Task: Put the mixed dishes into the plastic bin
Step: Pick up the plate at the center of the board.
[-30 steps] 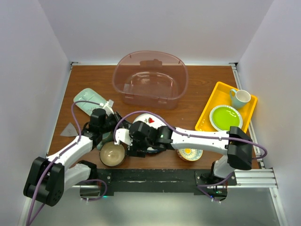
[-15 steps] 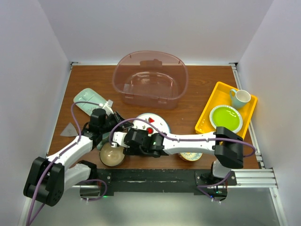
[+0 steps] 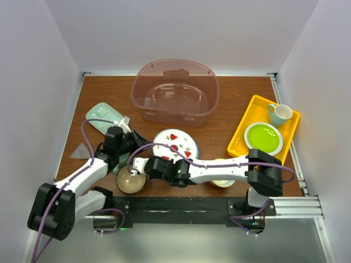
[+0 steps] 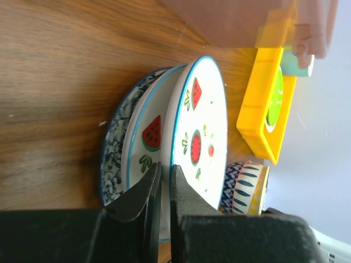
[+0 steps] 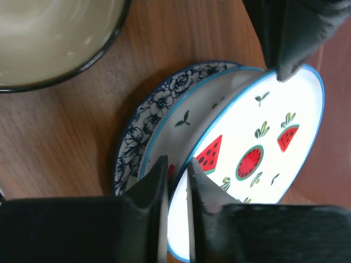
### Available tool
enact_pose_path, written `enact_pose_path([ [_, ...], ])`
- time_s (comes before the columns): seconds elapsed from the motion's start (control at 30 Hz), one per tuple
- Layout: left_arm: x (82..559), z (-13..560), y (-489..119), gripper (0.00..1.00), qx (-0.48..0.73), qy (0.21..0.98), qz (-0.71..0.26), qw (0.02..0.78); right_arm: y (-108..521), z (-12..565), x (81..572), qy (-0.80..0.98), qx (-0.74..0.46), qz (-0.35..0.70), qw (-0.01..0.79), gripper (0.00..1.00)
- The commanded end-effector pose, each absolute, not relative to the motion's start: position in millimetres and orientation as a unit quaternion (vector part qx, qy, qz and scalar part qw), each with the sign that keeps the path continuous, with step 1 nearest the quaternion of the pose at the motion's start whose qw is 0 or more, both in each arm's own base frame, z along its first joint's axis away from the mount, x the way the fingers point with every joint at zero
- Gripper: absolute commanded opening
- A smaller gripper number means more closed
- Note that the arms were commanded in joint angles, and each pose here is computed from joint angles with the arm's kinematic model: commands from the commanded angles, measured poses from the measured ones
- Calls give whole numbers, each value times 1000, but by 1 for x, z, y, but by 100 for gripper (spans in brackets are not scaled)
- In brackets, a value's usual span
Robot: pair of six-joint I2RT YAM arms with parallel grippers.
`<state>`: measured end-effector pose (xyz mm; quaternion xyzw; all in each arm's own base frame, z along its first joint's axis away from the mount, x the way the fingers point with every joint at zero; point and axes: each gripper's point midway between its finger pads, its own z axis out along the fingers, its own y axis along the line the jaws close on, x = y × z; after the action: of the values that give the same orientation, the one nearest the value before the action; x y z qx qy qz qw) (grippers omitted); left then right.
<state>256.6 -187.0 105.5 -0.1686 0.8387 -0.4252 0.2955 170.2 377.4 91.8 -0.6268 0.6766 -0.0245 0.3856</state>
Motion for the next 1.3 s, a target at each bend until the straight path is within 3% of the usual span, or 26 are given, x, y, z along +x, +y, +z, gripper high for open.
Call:
enact_pose_path([
  [0.0,262,149,-200,0,-140,797,-487,329,383,104,172,672,-622,-13,402,3],
  [0.2,258,145,-199,0,-143,799,-485,325,386,128,161,669,-623,35,404,0],
  [0.3,256,143,-198,20,-147,801,-483,321,388,145,160,670,-618,67,406,0],
  [0.33,255,143,-197,35,-149,802,-482,321,386,147,165,674,-613,72,406,0],
  [0.4,254,140,-194,48,-161,805,-474,319,386,156,165,674,-610,92,406,0],
  [0.43,254,138,-192,60,-169,809,-468,314,385,159,169,677,-605,96,408,0],
  [0.57,253,125,-192,74,-182,826,-450,288,383,166,171,676,-603,114,407,0],
  [0.9,252,125,-200,74,-187,819,-473,266,391,178,173,663,-608,122,419,0],
  [1.1,252,129,-203,49,-184,812,-487,264,397,170,174,660,-618,118,410,0],
  [1.27,250,136,-203,19,-176,807,-493,273,392,168,174,650,-635,107,404,0],
])
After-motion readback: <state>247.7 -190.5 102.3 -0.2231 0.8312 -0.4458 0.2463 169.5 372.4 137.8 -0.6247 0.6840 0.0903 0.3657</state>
